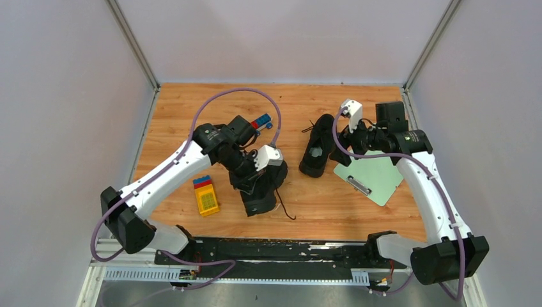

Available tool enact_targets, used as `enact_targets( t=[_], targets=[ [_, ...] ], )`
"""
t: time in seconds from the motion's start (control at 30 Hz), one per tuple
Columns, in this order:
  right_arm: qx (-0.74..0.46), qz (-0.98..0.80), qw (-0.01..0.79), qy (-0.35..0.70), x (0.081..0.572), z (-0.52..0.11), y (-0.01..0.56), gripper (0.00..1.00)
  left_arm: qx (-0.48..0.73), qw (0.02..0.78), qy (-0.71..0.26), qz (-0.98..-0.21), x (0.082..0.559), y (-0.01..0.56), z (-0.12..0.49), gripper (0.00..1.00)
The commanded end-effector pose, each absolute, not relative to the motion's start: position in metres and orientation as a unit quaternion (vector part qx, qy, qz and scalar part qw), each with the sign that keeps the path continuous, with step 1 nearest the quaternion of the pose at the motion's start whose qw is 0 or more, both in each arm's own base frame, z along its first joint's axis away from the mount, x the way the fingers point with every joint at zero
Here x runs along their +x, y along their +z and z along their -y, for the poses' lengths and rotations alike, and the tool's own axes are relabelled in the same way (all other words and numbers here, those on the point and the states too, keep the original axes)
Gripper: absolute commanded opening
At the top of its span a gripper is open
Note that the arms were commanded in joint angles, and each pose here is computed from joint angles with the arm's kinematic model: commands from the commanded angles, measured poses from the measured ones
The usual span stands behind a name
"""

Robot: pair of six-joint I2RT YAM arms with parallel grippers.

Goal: Tie the shoes
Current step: Pick up the shoe at the center of the board, then place the shoe at the center of the board.

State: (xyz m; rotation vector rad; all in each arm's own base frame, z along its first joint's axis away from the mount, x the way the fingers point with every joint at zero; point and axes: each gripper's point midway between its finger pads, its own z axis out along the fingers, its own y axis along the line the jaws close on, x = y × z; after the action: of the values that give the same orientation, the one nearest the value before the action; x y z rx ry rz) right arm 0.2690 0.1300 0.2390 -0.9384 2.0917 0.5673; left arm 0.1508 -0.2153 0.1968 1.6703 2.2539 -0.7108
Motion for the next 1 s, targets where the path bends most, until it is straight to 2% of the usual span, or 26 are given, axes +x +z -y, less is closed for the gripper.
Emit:
enact_targets(
  t=[0.0, 0.13, 0.47, 0.57, 0.63, 0.7, 0.73, 0.83, 0.87, 0.97],
  targets=[
    [-0.358, -0.821, 0.385, 0.224, 0.272, -0.129, 0.238, 0.72, 0.511, 0.173, -0.3, -0.787, 0.166, 0.201, 0.26, 0.0],
    [-0.362, -0.823, 0.358, 0.25, 0.258, -0.134, 0.218, 0.72, 0.452, 0.19, -0.297, -0.819, 0.175, 0.192, 0.265, 0.0],
    [-0.349, -0.824, 0.317, 0.313, 0.25, -0.149, 0.2, 0.72, 0.445, 0.095, -0.293, -0.841, 0.158, 0.132, 0.296, 0.0],
    [-0.39, -0.796, 0.319, 0.336, 0.234, -0.154, 0.198, 0.72, 0.429, 0.09, -0.27, -0.857, 0.163, 0.111, 0.294, 0.0],
    [-0.427, -0.772, 0.327, 0.34, 0.228, -0.156, 0.193, 0.72, 0.423, 0.081, -0.274, -0.86, 0.162, 0.098, 0.296, 0.07],
    [-0.45, -0.759, 0.329, 0.336, 0.226, -0.156, 0.184, 0.72, 0.422, 0.073, -0.297, -0.854, 0.158, 0.095, 0.305, 0.19],
    [-0.451, -0.762, 0.325, 0.333, 0.227, -0.156, 0.178, 0.72, 0.425, 0.07, -0.313, -0.846, 0.157, 0.1, 0.311, 0.28],
    [-0.449, -0.773, 0.307, 0.326, 0.226, -0.154, 0.165, 0.71, 0.447, 0.091, -0.326, -0.828, 0.163, 0.123, 0.319, 0.43],
    [-0.451, -0.777, 0.304, 0.318, 0.226, -0.153, 0.161, 0.71, 0.463, 0.117, -0.316, -0.819, 0.172, 0.139, 0.32, 0.48],
    [-0.449, -0.8, 0.305, 0.257, 0.239, -0.144, 0.142, 0.68, 0.501, 0.203, -0.267, -0.798, 0.204, 0.172, 0.313, 0.53]
  ],
)
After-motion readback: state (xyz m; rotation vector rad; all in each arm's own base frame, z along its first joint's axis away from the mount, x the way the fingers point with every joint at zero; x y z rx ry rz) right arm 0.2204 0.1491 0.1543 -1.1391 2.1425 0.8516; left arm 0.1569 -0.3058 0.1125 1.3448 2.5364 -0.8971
